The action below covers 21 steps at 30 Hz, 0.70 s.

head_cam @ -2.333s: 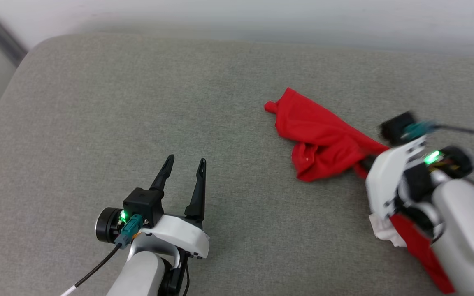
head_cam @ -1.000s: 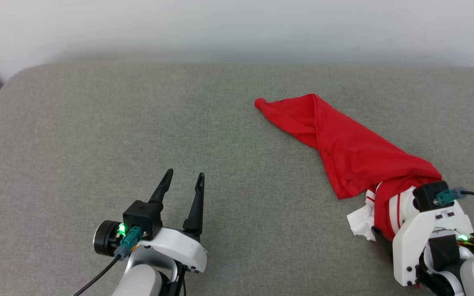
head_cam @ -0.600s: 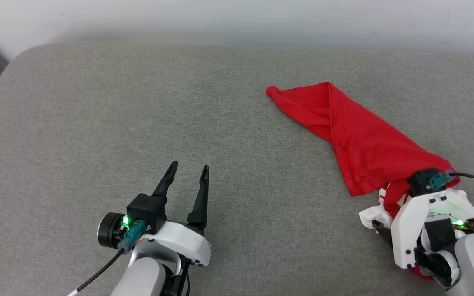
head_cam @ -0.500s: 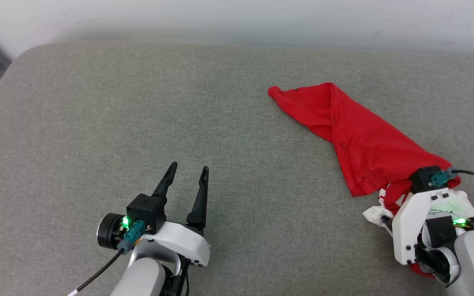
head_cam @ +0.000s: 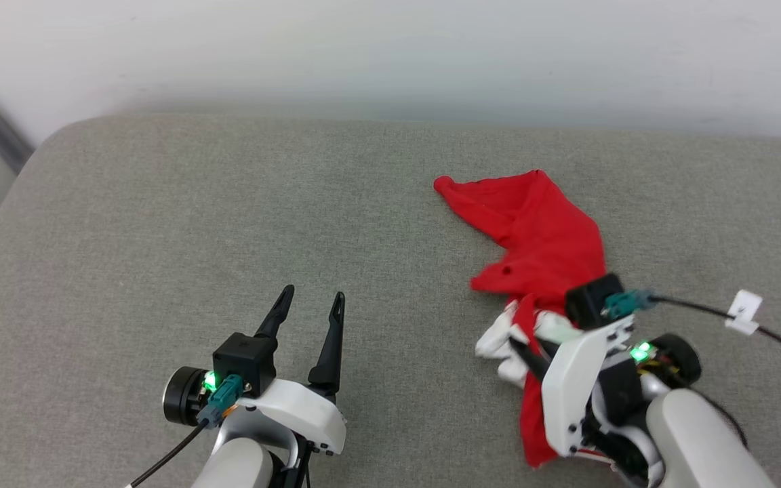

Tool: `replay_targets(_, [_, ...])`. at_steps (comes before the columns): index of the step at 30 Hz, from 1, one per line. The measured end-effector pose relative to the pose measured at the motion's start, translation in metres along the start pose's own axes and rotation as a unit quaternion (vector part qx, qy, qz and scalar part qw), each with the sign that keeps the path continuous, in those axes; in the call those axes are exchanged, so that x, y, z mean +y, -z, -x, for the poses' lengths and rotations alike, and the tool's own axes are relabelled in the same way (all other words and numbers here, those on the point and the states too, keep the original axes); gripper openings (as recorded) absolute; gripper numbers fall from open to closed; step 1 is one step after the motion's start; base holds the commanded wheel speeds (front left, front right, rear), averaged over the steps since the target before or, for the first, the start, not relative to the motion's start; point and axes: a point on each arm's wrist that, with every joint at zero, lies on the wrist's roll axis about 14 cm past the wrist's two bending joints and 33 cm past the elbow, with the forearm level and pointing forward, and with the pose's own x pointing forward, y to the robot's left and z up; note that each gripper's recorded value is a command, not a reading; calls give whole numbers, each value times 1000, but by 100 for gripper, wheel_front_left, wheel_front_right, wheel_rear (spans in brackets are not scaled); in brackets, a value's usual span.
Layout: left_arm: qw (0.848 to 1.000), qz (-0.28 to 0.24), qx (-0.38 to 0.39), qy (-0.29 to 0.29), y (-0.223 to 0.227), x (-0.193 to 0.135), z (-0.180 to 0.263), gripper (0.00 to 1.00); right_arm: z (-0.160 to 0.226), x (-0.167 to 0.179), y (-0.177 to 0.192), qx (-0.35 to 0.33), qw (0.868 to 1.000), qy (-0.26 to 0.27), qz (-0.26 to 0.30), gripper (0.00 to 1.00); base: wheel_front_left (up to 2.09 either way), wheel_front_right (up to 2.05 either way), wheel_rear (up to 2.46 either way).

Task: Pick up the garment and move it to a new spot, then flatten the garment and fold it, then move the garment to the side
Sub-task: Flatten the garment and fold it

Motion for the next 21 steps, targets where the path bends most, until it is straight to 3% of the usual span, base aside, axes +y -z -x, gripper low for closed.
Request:
replay_targets(1, [1000, 0, -1, 0, -1, 0, 1, 100, 0, 7, 4, 3, 1000, -8, 1, 0, 0, 0, 0])
replay_targets(2, [1000, 1, -2, 0, -1, 0, 1, 100, 0, 12, 12, 10, 1000, -15, -5, 25, 0, 0, 0])
replay_targets(3, [1000, 1, 0, 0, 0, -1, 2, 100, -1, 16, 22, 23, 1000, -20, -9, 56, 0, 0, 0])
replay_targets(4, [1000, 2, 4, -1, 2, 0, 3, 100, -1, 17, 33, 37, 999, -20, -13, 100, 0, 0, 0])
replay_targets(7, [1000, 4, 12, -3, 7, 1, 5, 100, -2, 18, 47, 37, 999, -19, -26, 100, 0, 0, 0])
replay_targets(11, [1000, 4, 15, -7, 9, 4, 6, 100, 1, 20, 34, -25, 999, -14, -35, 100, 0, 0, 0])
replay_targets(12, [1000, 3, 16, -7, 9, 3, 8, 100, 8, 18, 19, -76, 996, -8, -39, 100, 0, 0, 0])
replay_targets(16, [1000, 0, 20, -11, 9, 5, 14, 100, 30, 7, -9, -175, 984, 21, -35, 100, 0, 0, 0])
replay_targets(21, [1000, -4, 14, -7, 2, 2, 16, 100, 62, -26, -30, -254, 963, 85, -24, 100, 0, 0, 0])
